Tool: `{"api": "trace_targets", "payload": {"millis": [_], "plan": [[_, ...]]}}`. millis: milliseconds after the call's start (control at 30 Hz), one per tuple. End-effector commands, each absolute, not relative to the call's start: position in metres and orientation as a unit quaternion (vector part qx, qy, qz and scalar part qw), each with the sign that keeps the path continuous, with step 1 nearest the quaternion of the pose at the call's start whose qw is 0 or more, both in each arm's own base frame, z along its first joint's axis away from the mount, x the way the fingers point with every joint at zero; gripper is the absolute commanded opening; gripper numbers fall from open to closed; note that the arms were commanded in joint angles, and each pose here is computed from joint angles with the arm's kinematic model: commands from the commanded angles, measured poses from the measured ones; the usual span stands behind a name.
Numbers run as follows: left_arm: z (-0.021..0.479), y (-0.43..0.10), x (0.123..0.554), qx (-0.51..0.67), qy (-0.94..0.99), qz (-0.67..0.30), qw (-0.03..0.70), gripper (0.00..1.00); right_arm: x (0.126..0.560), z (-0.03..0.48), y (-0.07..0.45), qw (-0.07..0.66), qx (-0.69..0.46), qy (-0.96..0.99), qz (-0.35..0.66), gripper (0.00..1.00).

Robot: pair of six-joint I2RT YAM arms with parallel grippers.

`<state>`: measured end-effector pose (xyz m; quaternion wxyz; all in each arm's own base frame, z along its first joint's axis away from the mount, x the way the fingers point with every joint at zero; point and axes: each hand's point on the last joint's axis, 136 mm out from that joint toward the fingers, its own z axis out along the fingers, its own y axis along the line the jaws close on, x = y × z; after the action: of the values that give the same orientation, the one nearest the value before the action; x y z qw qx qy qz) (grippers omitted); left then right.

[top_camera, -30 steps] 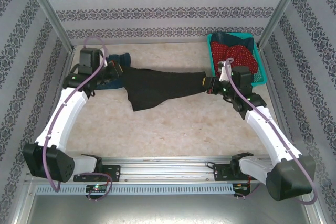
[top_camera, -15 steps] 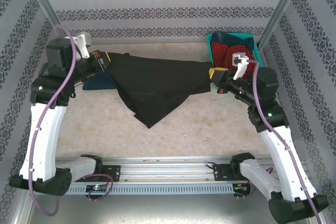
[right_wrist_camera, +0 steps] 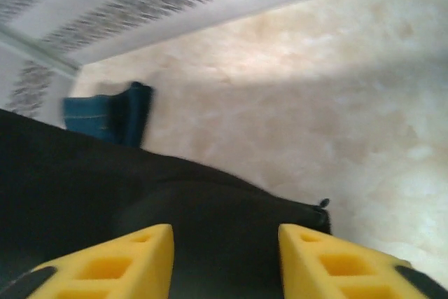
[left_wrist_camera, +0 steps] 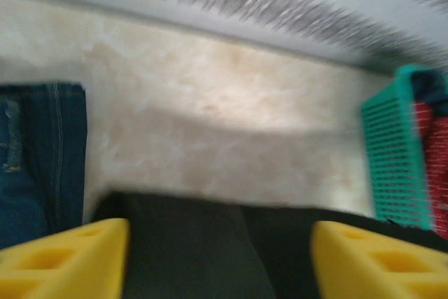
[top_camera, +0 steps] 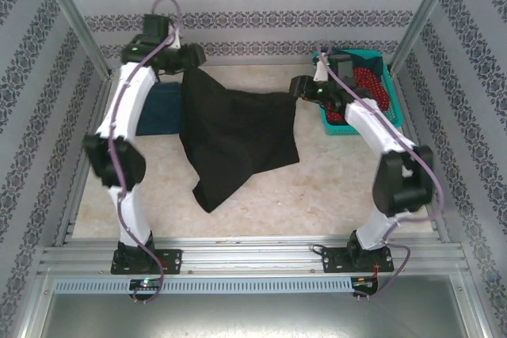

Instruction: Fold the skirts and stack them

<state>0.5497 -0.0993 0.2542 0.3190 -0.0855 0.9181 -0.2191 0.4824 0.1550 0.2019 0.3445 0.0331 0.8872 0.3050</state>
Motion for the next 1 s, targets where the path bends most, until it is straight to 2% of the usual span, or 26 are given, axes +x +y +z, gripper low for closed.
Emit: {"api": "trace_targets", "payload": {"millis": [0, 33, 133, 167, 333, 433, 500, 567, 733, 867, 967], "plan": [[0.248, -0.093, 0.529, -0.084, 0.939, -0.193, 0.272, 1.0, 0.477, 0.204, 0.155, 0.328, 0.046, 0.9, 0.284, 0.66], [0.244, -0.092, 0.526, -0.086, 0.94, -0.187, 0.272, 1.0, 0.474, 0.199, 0.153, 0.323, 0.048, 0.902, 0.283, 0.68], [0.224, -0.085, 0.507, -0.105, 0.942, -0.175, 0.268, 1.0, 0.46, 0.184, 0.149, 0.315, 0.054, 0.905, 0.281, 0.83], [0.214, -0.083, 0.497, -0.111, 0.943, -0.173, 0.26, 1.0, 0.455, 0.18, 0.149, 0.312, 0.055, 0.905, 0.284, 0.97], [0.159, -0.078, 0.446, -0.154, 0.948, -0.173, 0.216, 1.0, 0.437, 0.165, 0.147, 0.3, 0.055, 0.909, 0.283, 0.98], [0.128, -0.078, 0.425, -0.175, 0.945, -0.183, 0.209, 0.92, 0.434, 0.16, 0.145, 0.297, 0.059, 0.911, 0.278, 0.98], [0.109, -0.087, 0.417, -0.174, 0.943, -0.207, 0.195, 0.81, 0.434, 0.157, 0.145, 0.296, 0.064, 0.911, 0.279, 0.98], [0.095, -0.089, 0.416, -0.181, 0.942, -0.215, 0.183, 0.71, 0.435, 0.157, 0.146, 0.295, 0.067, 0.911, 0.281, 0.98], [0.065, -0.077, 0.43, -0.215, 0.941, -0.182, 0.188, 0.58, 0.435, 0.158, 0.151, 0.296, 0.066, 0.909, 0.287, 0.98], [0.051, -0.074, 0.443, -0.226, 0.937, -0.176, 0.201, 0.56, 0.431, 0.157, 0.154, 0.295, 0.062, 0.91, 0.285, 0.98], [0.041, -0.079, 0.447, -0.231, 0.936, -0.19, 0.186, 0.53, 0.429, 0.158, 0.154, 0.297, 0.061, 0.909, 0.285, 0.98]]}}
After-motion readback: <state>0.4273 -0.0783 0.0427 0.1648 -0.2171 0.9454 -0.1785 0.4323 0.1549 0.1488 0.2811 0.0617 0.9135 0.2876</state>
